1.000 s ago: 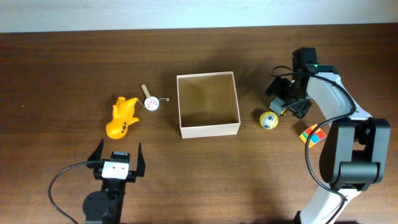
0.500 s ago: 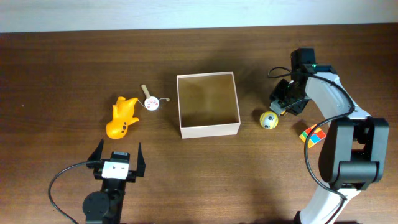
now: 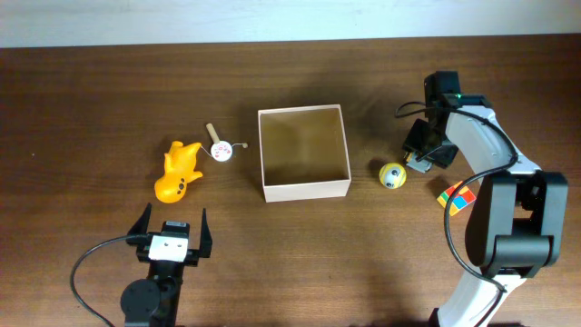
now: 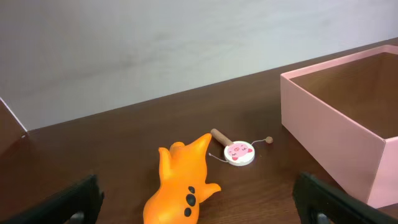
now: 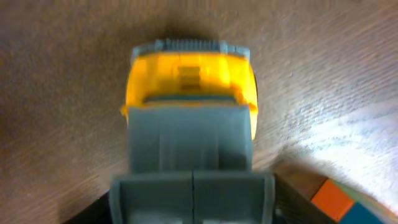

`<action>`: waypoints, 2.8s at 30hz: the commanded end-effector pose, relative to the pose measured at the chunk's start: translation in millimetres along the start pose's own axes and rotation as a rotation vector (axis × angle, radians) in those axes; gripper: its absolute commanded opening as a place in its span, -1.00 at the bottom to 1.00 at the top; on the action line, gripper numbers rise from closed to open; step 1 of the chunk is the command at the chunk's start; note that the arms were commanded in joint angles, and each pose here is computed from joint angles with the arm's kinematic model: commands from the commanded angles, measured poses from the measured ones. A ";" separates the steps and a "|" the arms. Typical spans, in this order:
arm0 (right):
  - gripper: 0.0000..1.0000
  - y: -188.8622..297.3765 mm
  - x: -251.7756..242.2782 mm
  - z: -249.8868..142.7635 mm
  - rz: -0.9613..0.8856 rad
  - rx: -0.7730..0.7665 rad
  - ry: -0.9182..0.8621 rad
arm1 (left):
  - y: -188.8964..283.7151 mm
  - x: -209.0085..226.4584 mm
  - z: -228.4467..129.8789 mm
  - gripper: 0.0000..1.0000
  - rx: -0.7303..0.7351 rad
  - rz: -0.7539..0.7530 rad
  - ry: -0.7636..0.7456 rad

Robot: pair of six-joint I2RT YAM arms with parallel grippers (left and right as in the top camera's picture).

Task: Pack container
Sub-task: 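Lower the right gripper and grasp the dump truck, then lift the truck with the right gripper and carry it into the pink box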

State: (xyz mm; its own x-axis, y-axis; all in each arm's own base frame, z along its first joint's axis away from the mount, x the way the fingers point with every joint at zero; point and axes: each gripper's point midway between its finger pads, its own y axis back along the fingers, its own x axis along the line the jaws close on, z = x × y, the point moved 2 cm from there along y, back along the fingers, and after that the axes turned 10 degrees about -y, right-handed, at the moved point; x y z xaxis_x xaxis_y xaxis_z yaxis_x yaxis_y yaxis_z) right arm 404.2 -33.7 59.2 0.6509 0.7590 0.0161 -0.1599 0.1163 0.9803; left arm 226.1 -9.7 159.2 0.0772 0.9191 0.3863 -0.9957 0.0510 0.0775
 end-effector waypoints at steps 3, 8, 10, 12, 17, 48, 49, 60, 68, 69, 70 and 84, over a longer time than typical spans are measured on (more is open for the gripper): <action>0.35 -3.6 3.9 8.7 -0.010 -0.042 0.191 | 0.2 0.8 -1.8 0.99 0.005 0.006 -0.015; 0.34 -3.8 2.2 5.8 -0.017 -0.027 0.229 | 0.2 0.8 -1.8 0.99 0.005 0.006 -0.015; 0.24 -3.9 2.6 4.5 -0.012 -0.021 0.228 | 0.2 0.8 -1.8 0.99 0.005 0.006 -0.015; 0.08 -3.9 4.6 2.5 0.003 -0.010 0.222 | 0.2 0.8 -1.8 0.99 0.005 0.006 -0.015; -0.13 -3.7 11.0 -2.0 0.048 0.016 0.222 | 0.2 0.8 -1.8 0.99 0.005 0.006 -0.015; -0.14 124.0 71.5 7.0 0.458 0.007 0.566 | 0.2 0.8 -1.8 0.98 0.005 0.006 -0.015; -0.14 133.8 80.6 -0.7 0.539 0.027 0.613 | 0.2 0.8 -1.8 0.99 0.005 0.006 -0.015; -0.18 197.7 146.2 -87.7 1.035 0.170 0.915 | 0.2 0.8 -1.8 0.99 0.005 0.006 -0.015; -0.29 194.1 195.9 -135.2 0.888 0.110 0.964 | 0.2 0.8 -1.8 0.99 0.005 0.006 -0.015; -0.28 191.6 201.5 -136.7 0.846 0.081 0.950 | 0.2 0.8 -1.8 0.99 0.005 0.006 -0.015; -0.28 187.5 211.3 -139.6 0.763 0.018 0.912 | 0.2 0.8 -1.8 0.99 0.005 0.006 -0.015; -0.28 147.8 236.4 -163.9 0.425 -0.178 0.702 | 0.2 0.8 -1.8 0.99 0.005 0.006 -0.015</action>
State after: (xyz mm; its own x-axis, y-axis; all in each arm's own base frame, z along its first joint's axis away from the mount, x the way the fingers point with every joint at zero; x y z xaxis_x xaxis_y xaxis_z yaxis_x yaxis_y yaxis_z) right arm 399.9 275.1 183.8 -0.2054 0.9467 0.2483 -0.3853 -0.3115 0.8686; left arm 226.1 -9.8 159.2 0.0775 0.9191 0.3863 -0.9957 0.0514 0.0775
